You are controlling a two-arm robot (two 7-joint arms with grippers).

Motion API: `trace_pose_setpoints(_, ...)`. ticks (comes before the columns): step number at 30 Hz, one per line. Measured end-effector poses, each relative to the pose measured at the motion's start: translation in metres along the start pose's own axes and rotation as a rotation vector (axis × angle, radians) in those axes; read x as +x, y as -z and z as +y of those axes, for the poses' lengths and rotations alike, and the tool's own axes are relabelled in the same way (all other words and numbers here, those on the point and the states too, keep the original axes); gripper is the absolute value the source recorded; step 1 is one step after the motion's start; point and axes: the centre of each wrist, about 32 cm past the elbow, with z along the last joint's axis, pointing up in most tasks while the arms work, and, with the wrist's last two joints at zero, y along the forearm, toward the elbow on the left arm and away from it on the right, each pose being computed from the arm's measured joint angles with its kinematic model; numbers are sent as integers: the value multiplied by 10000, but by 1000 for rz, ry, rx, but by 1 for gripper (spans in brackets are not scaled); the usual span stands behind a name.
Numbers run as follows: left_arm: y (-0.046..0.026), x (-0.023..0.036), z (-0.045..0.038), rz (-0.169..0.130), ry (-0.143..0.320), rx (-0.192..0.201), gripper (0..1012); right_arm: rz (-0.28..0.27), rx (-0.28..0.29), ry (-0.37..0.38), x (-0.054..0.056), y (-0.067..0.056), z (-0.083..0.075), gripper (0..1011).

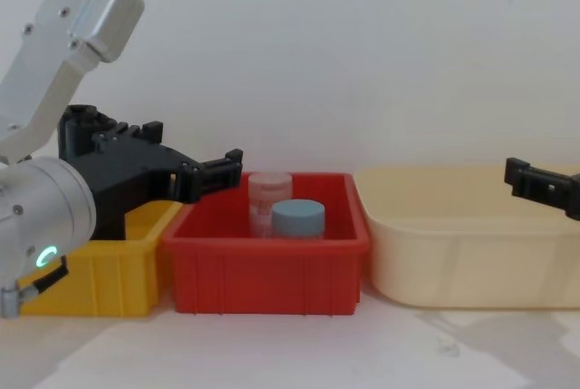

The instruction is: Pick up the garbage bag with the one hand and transfer it to the other hand.

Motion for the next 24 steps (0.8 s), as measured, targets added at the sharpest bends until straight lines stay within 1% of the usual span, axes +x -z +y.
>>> trace_pose_setpoints(24,0,0,0,0,0,0,1001,0,0,0,0,0,0,1000)
